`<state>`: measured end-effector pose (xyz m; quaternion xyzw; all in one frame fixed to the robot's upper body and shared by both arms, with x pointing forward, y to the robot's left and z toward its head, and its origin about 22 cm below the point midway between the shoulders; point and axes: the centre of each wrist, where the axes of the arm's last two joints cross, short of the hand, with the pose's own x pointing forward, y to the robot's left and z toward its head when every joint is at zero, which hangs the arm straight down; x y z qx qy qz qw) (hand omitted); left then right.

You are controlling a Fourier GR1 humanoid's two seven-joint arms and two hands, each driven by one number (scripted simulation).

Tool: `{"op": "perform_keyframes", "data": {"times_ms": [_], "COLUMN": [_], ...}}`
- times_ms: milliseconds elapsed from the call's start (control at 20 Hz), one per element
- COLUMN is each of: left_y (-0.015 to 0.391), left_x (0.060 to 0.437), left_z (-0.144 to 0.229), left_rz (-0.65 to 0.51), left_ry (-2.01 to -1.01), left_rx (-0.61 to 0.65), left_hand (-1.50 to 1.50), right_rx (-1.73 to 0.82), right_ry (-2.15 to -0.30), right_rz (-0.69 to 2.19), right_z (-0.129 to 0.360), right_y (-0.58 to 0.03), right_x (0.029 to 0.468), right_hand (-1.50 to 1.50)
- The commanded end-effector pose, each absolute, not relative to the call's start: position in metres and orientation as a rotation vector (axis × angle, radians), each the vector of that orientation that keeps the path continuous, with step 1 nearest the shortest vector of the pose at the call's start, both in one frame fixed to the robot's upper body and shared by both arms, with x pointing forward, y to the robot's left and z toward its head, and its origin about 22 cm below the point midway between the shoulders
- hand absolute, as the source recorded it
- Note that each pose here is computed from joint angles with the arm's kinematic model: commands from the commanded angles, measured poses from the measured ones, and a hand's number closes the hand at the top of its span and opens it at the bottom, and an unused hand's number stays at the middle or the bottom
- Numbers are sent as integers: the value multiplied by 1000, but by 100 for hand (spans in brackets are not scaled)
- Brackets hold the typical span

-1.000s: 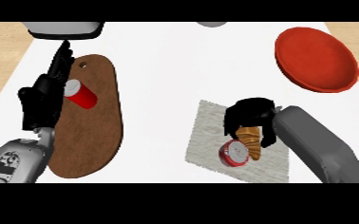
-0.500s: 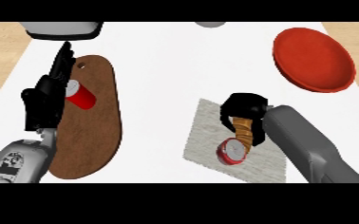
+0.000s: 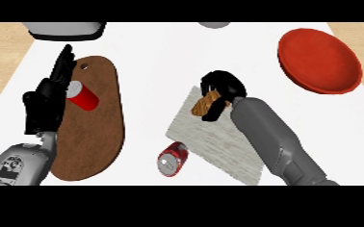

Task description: Pick the croissant from the placemat and place it in the bowl

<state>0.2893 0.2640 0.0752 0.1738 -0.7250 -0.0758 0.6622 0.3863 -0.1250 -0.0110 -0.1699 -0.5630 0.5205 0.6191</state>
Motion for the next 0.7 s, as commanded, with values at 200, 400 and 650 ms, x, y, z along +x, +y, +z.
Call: {"op": "perform_keyframes", "data": {"times_ms": [200,400,650], "left_y": [260,268,269], "left_x": [291,287,285], "left_z": [67,65,65], "left_rz": [-187,-185,-149], "left_ry": [-1638,-1625,-1621], "left_rx": [362,393,399], "left_hand": [0,0,0], "right_rx": [-622,-772,-983], "right_ry": [-1468,-1495,-1452], "right_rz": [594,423,343], "right_z": [76,86,120], "right_y": [-55,-40,-62], "right_x": [399,390,405], "right_hand": [150,150,150]}}
